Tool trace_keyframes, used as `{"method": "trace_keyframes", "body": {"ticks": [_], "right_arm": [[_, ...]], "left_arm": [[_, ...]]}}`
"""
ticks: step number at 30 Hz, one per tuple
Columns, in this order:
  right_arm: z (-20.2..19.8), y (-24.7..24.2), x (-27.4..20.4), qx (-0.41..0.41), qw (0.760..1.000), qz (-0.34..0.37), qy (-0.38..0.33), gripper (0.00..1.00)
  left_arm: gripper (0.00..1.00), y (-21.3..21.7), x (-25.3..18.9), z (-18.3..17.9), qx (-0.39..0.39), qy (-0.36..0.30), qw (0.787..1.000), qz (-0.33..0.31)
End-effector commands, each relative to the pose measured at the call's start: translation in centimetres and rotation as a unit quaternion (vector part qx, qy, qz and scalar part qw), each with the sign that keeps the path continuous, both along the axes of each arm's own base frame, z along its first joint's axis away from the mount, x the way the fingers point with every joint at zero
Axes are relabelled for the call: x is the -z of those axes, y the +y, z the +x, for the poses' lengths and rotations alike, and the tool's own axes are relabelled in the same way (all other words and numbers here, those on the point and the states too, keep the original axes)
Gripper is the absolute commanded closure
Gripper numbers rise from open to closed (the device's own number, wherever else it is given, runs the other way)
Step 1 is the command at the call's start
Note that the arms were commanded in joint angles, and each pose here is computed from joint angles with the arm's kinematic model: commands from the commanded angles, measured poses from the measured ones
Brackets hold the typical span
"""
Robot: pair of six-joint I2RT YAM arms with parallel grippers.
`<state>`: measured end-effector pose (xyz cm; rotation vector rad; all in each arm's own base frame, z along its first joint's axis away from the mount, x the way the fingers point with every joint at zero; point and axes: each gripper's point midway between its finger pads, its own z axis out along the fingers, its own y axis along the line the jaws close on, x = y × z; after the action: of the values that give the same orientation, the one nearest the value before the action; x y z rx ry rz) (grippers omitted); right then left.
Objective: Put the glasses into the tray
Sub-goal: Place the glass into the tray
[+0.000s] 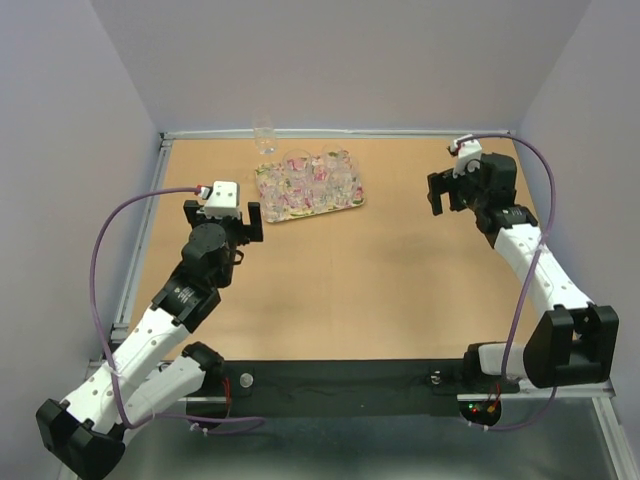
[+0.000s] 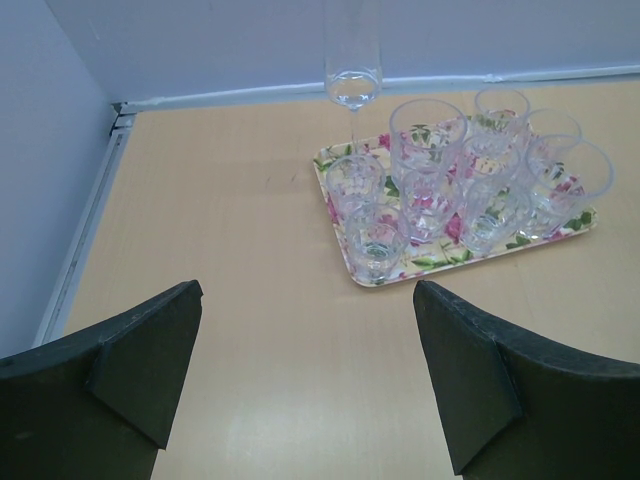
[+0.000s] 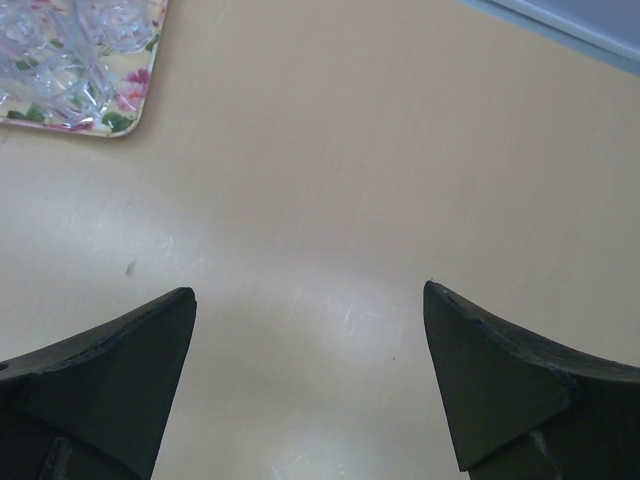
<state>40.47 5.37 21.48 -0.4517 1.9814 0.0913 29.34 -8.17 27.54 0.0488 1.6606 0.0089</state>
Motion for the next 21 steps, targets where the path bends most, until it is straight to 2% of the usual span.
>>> {"method": "trace_keyframes", "body": {"ticks": [1, 8, 17, 21], "right_arm": [[0.0, -2.1, -1.8, 0.058, 0.997, 0.027, -0.051, 0.0], [-0.5, -6.5, -2.0, 0.159, 0.984, 0.049, -0.066, 0.0], [-0.9, -7.9, -2.9, 0.193, 0.975, 0.08, -0.078, 0.0], [-1.1, -7.5, -3.1, 0.182, 0.976, 0.088, -0.08, 0.0]], "left_arm": [[0.01, 0.4, -0.6, 0.3, -0.011, -0.016, 1.0, -0.006], [0.01, 0.3, -0.4, 0.3, -0.011, -0.013, 1.0, -0.003], [0.01, 0.4, -0.3, 0.4, -0.014, -0.012, 1.0, -0.001], [0.01, 0.4, -0.1, 0.5, -0.015, -0.009, 1.0, 0.0]]}}
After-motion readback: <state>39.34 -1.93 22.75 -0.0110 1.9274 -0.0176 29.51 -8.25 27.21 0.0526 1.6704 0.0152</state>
